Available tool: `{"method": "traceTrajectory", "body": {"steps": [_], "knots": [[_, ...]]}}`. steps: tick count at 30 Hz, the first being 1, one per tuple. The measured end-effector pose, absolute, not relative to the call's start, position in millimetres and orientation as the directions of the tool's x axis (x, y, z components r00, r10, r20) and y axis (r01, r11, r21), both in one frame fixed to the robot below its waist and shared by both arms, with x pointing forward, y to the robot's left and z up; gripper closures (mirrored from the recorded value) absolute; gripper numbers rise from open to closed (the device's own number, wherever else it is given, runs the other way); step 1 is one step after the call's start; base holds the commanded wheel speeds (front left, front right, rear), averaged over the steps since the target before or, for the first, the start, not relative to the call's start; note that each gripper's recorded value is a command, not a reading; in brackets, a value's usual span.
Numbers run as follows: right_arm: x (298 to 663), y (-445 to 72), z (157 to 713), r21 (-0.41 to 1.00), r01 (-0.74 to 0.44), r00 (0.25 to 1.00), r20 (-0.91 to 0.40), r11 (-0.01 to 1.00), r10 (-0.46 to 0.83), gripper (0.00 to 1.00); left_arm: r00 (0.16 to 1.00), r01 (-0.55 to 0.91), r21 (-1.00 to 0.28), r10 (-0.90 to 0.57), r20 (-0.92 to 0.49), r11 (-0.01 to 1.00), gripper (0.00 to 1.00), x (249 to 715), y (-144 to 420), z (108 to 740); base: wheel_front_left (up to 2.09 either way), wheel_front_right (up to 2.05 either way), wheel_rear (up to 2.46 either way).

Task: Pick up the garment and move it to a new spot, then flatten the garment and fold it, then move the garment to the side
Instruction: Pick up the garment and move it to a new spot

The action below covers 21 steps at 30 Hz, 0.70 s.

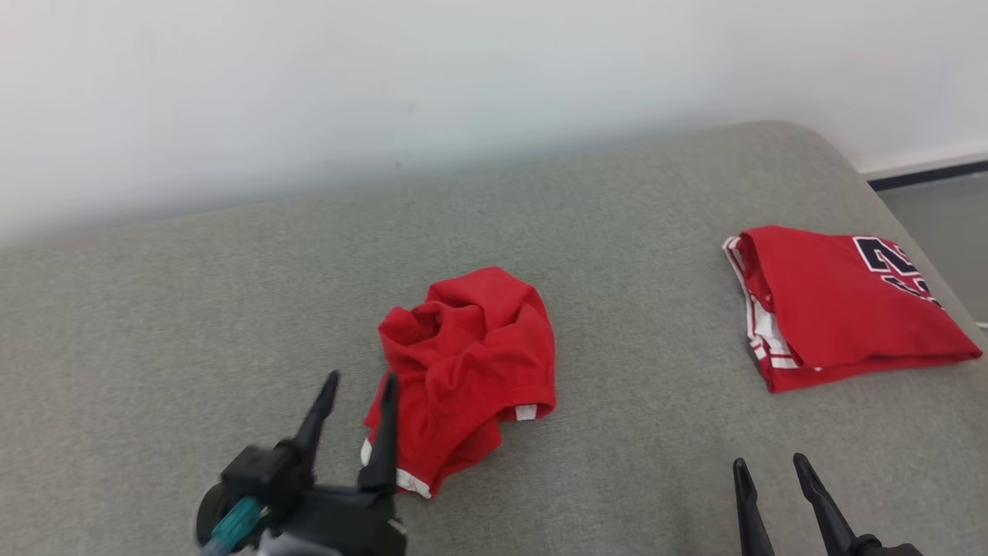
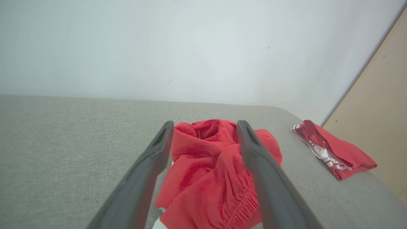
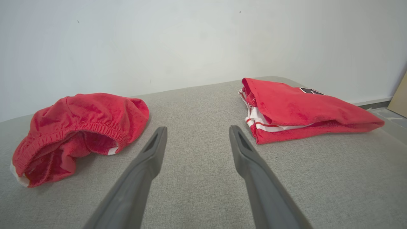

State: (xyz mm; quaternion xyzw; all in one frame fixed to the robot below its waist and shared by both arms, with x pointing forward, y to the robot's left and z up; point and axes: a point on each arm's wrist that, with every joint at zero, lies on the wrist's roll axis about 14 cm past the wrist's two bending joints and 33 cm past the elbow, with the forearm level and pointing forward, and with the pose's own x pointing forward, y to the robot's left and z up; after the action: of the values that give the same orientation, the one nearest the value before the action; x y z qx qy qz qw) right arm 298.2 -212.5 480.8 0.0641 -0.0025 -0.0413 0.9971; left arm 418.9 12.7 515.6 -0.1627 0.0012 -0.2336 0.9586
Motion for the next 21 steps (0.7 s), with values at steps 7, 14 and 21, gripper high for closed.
{"method": "traceTrajectory", "body": {"steps": [7, 14, 21], "knots": [[304.7, -212.8, 489.6, 0.128, 0.067, 0.997, 0.033, 0.99, -0.072, 0.0, 0.962, 0.248, -0.249, -0.207, 0.178, 0.936, 0.0, 398.2, 92.5, 541.2, 0.0, 0.0, 0.0], [315.8, -207.3, 493.3, 0.14, 0.037, 0.998, 0.048, 0.99, -0.044, 0.0, 0.985, 0.105, -0.171, -0.079, 0.153, 0.98, 0.0, 368.8, 146.2, 529.3, 0.0, 0.0, 0.0], [323.6, -187.8, 497.1, 0.124, -0.031, 0.998, 0.061, 0.992, 0.024, 0.0, 0.998, -0.016, -0.118, 0.023, 0.056, 0.993, 0.0, 340.3, 187.2, 497.5, 0.0, 0.0, 0.0]]}}
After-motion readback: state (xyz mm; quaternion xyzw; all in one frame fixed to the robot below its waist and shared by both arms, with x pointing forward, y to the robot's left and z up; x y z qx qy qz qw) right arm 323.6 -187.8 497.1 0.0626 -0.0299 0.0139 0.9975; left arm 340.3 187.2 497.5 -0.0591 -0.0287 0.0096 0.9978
